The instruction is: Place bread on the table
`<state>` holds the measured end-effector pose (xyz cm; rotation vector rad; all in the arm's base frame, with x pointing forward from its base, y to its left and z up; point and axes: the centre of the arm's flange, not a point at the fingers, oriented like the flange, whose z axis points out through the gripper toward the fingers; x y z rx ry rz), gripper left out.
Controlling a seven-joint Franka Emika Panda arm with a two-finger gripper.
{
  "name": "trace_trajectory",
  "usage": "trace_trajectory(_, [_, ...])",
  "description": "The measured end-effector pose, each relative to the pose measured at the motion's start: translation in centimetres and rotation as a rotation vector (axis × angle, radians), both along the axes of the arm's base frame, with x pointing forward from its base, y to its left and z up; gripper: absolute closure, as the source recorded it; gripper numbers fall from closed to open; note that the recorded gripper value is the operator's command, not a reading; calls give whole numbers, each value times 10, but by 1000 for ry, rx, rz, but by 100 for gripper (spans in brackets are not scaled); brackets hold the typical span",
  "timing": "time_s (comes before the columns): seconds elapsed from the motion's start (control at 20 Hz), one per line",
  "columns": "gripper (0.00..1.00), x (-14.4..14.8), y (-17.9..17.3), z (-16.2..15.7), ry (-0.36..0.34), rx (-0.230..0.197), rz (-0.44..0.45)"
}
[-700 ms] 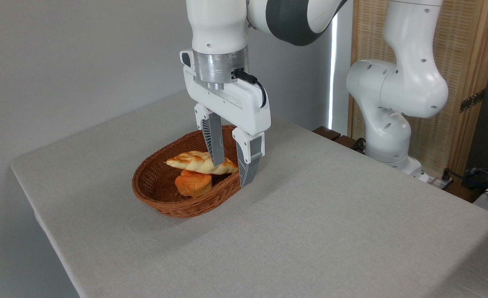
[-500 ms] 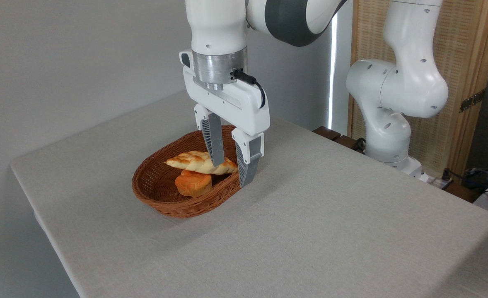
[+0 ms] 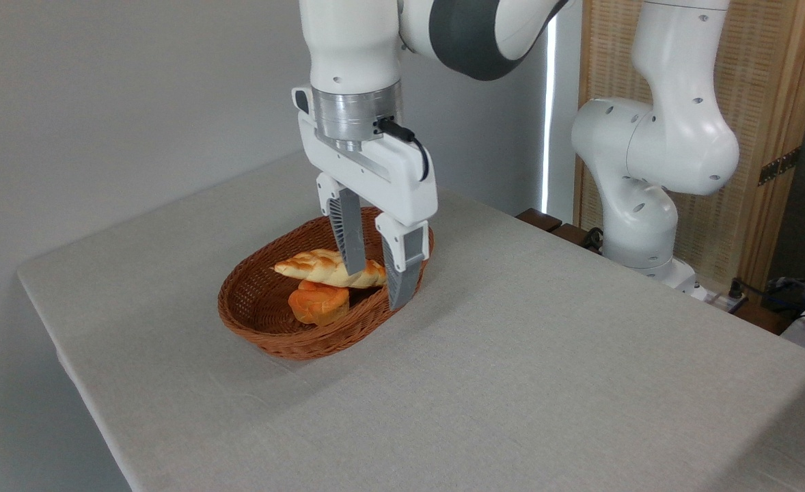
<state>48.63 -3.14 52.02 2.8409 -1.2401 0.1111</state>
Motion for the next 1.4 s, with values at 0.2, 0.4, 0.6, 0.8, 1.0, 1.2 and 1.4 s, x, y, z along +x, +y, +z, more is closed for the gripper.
trace_trajectory(0.2, [0, 2, -40, -4, -18, 14, -67])
trace_trajectory(0.4, [0, -2, -79, -5, -27, -34, -98])
trace_trajectory(0.6, [0, -5, -109, -7, -40, -63, -132])
trace_trajectory(0.8, [0, 1, -128, -21, -54, -68, -151])
trace_trajectory(1.0, [0, 6, -134, -30, -58, -71, -158])
trace_trajectory(1.2, [0, 2, -150, -34, -52, -68, -188])
trace_trajectory(1.4, [0, 2, -151, -34, -52, -68, -191])
